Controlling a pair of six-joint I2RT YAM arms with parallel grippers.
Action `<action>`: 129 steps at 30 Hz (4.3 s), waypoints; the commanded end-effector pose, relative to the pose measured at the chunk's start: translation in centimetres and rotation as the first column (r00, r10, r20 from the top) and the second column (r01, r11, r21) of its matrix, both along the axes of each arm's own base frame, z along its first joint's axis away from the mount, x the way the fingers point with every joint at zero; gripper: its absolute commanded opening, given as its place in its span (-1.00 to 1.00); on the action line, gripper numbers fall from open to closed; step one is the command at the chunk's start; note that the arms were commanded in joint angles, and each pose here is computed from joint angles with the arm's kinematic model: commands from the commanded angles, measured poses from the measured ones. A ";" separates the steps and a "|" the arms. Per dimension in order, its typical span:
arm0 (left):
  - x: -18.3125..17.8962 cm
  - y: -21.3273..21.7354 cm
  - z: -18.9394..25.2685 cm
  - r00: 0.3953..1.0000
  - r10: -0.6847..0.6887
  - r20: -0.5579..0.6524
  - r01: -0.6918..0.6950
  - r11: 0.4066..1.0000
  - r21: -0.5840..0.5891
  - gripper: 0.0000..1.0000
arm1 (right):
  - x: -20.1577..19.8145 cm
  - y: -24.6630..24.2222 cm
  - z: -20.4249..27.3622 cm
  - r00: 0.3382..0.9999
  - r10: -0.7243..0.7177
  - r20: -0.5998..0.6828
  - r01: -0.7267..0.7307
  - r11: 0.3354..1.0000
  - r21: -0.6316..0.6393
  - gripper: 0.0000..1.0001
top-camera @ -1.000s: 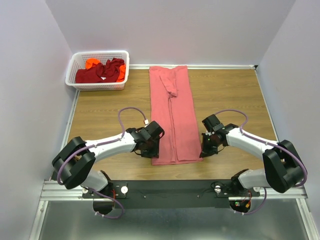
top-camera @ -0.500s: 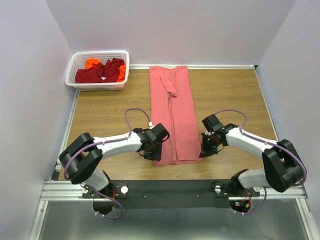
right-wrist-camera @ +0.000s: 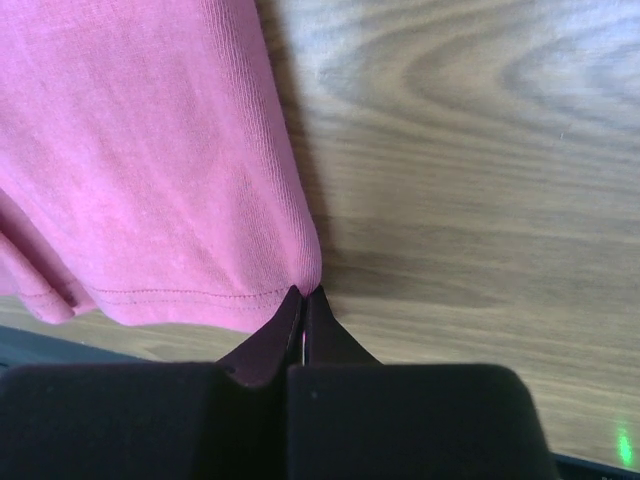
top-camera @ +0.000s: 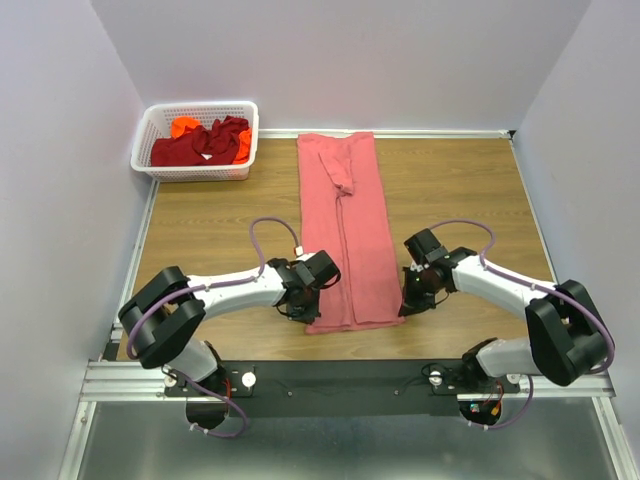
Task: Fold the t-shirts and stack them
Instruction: Fold the tshirt
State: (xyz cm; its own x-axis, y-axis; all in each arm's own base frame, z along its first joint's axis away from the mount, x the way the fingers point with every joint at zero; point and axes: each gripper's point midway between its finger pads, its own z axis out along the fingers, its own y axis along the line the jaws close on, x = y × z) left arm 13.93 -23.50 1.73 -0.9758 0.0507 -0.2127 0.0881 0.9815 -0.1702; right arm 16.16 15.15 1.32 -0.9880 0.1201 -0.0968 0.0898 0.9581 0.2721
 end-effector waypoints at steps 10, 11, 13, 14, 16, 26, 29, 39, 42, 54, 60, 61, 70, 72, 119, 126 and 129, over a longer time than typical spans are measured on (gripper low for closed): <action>5.3 1.4 5.6 0.994 -0.024 0.107 0.028 0.999 -0.032 -1.00 | 4.9 1.8 5.5 0.992 0.040 0.120 -0.042 0.999 0.008 -0.99; 6.8 1.3 6.5 0.991 -0.012 0.135 0.019 0.998 -0.052 -1.00 | 6.2 2.3 6.5 0.987 0.042 0.153 -0.044 0.999 0.011 -0.99; 9.9 2.1 7.7 0.982 0.014 0.190 0.000 0.997 -0.076 -1.00 | 7.7 2.2 6.4 0.984 0.054 0.169 -0.051 0.998 -0.027 -0.99; 10.8 2.3 8.0 0.978 0.022 0.210 -0.006 0.997 -0.079 -1.00 | 9.3 2.7 7.6 0.976 0.054 0.212 -0.050 0.998 -0.024 -0.99; 12.8 2.4 8.6 0.970 0.029 0.241 -0.005 0.995 -0.100 -1.00 | 11.2 2.8 8.3 0.968 0.054 0.246 -0.045 0.998 -0.044 -0.99; 22.3 2.8 9.8 0.931 0.048 0.363 -0.013 0.995 -0.097 -1.00 | 20.4 2.3 11.1 0.920 0.059 0.387 -0.010 0.992 -0.128 -0.99; 24.6 3.4 10.2 0.913 0.068 0.402 -0.038 0.996 -0.080 -1.00 | 22.1 2.0 10.7 0.915 0.059 0.398 0.000 0.989 -0.147 -0.99; 29.2 4.2 8.9 0.889 0.091 0.449 -0.069 0.995 -0.065 -1.00 | 25.8 1.4 9.1 0.903 0.069 0.424 0.006 0.985 -0.172 -0.99; 30.2 4.3 8.7 0.878 0.104 0.467 -0.078 0.994 -0.075 -1.00 | 26.5 1.6 8.5 0.899 0.077 0.432 -0.001 0.985 -0.174 -0.99; 32.0 4.8 5.3 0.884 0.121 0.451 -0.110 0.993 -0.052 -1.00 | 28.6 1.8 6.1 0.898 0.086 0.431 -0.007 0.983 -0.182 -0.99; 32.3 5.1 3.6 0.894 0.130 0.430 -0.129 0.991 -0.030 -1.00 | 29.2 1.7 4.5 0.903 0.083 0.422 0.000 0.981 -0.192 -0.99; 32.3 5.1 3.5 0.894 0.130 0.429 -0.130 0.991 -0.028 -0.96 | 29.3 1.7 4.5 0.902 0.084 0.423 -0.001 0.981 -0.192 -0.99; 32.5 5.1 8.1 0.856 0.144 0.496 -0.125 0.990 -0.071 0.60 | 29.5 2.3 7.4 0.865 0.152 0.478 -0.072 0.981 -0.181 -0.02; 32.2 4.9 10.2 0.843 0.155 0.515 -0.121 0.988 -0.099 0.63 | 29.1 3.2 8.8 0.835 0.216 0.506 -0.133 0.972 -0.196 0.27; 17.3 2.9 -1.3 0.957 0.098 0.274 -0.082 0.994 -0.068 -0.11 | 40.1 6.1 6.3 0.643 0.535 0.548 -0.086 0.762 -0.642 1.00; 17.0 2.9 -0.7 0.958 0.092 0.272 -0.074 0.994 -0.077 -0.11 | 36.6 8.1 11.3 0.628 0.405 0.665 -0.151 0.901 -0.406 0.94; 16.3 3.0 -0.5 0.961 0.090 0.262 -0.071 0.994 -0.082 -0.11 | 32.7 9.3 11.3 0.672 0.334 0.661 -0.218 0.942 -0.255 0.81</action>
